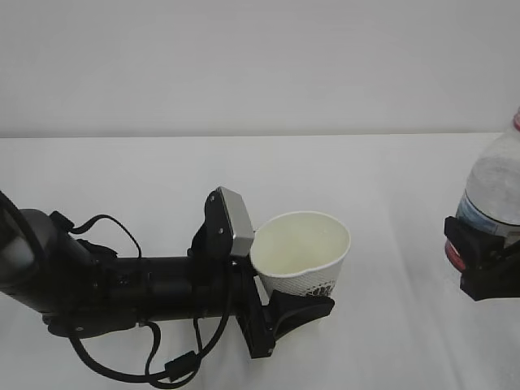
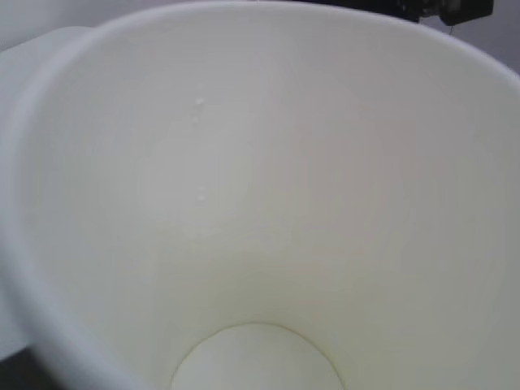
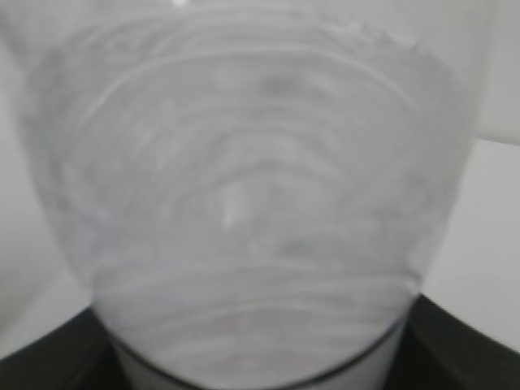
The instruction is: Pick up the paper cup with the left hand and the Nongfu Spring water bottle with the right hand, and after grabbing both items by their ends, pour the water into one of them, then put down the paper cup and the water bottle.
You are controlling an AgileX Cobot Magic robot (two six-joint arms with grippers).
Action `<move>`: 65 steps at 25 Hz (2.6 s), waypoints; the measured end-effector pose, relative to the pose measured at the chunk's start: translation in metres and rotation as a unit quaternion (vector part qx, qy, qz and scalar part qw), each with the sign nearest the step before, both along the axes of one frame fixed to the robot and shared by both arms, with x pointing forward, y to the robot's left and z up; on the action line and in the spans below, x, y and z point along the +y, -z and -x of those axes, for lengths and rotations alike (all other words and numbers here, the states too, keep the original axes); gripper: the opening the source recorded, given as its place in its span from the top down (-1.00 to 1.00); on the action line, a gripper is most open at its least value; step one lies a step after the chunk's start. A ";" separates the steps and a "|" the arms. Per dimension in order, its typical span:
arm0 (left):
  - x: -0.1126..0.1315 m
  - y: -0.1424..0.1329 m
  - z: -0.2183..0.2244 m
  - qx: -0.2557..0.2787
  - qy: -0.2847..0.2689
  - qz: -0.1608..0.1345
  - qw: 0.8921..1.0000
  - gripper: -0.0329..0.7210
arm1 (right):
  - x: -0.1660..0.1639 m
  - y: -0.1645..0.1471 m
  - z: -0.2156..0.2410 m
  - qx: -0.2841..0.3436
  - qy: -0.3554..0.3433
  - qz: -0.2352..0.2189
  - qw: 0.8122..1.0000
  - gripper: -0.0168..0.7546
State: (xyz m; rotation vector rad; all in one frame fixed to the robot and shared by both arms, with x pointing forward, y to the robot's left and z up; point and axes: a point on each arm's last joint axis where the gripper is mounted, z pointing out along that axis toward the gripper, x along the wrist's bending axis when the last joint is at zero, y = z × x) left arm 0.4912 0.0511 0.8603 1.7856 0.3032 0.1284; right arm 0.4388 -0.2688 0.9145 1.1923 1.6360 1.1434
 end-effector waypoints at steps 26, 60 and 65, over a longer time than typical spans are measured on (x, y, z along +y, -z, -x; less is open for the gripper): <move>0.000 0.000 0.000 0.008 -0.002 0.002 1.000 -0.52 | -0.003 -0.007 0.000 -0.017 0.017 -0.006 1.000 -0.32; 0.000 0.000 0.000 0.008 -0.002 0.001 1.000 -0.52 | -0.004 -0.007 0.000 -0.017 0.026 -0.008 0.999 -0.32; -0.003 0.001 -0.009 0.002 -0.012 -0.028 1.000 -0.52 | -0.004 -0.007 0.000 -0.017 0.026 -0.008 0.999 -0.32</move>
